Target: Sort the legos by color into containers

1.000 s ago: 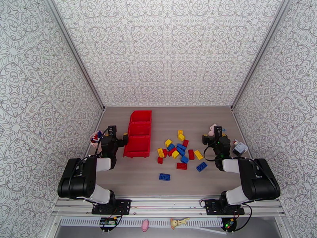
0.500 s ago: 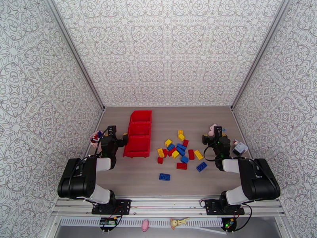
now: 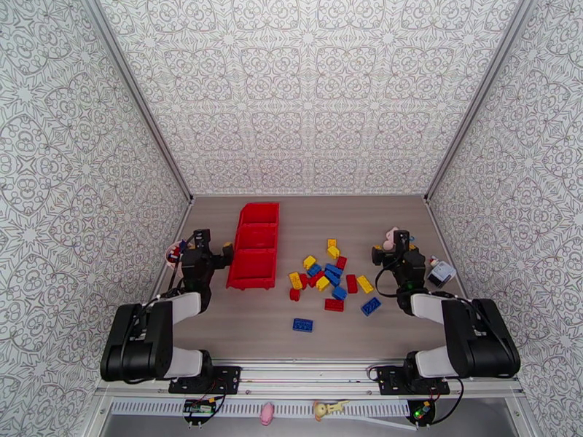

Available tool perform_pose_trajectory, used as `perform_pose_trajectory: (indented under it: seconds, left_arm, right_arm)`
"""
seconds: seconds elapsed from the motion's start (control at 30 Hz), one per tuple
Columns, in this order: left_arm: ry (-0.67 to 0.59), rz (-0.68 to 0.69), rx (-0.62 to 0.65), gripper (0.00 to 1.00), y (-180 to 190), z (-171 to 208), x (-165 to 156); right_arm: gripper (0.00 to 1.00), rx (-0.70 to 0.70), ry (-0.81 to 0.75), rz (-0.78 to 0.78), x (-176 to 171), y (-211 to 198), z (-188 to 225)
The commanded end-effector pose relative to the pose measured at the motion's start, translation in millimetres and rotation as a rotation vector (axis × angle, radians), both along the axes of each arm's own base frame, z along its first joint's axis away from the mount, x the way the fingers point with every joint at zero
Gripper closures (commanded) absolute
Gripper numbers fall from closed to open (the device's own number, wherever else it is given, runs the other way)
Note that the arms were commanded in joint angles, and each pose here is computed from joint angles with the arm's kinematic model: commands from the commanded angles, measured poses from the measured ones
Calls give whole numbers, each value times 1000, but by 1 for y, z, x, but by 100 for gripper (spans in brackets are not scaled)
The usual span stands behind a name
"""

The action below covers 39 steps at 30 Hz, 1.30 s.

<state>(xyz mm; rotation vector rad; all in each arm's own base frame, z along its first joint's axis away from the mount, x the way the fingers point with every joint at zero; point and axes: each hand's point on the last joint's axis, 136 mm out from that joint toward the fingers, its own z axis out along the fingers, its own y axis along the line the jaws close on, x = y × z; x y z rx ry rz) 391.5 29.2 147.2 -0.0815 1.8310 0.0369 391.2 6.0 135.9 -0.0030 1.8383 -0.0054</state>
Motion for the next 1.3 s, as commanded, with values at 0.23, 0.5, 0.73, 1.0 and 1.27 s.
perform_pose_trajectory:
  seconds: [0.23, 0.5, 0.73, 1.0, 1.27]
  left_arm:
    - [63, -306, 85, 0, -72, 80, -15]
    - [172, -628, 468, 0, -136, 111, -24]
    - [420, -871, 647, 0, -160, 75, -35]
    - [668, -1014, 751, 2, -168, 20, -31]
    - [881, -1015, 859, 14, -149, -30, -6]
  right_arm:
    - [1, 40, -4, 215, -34, 60, 49]
    - [0, 48, -41, 534, -62, 136, 90]
    - [1, 58, -88, 781, -83, 186, 114]
    - [0, 100, -32, 995, -105, 224, 103]
    - [1, 114, -22, 1061, -112, 236, 103]
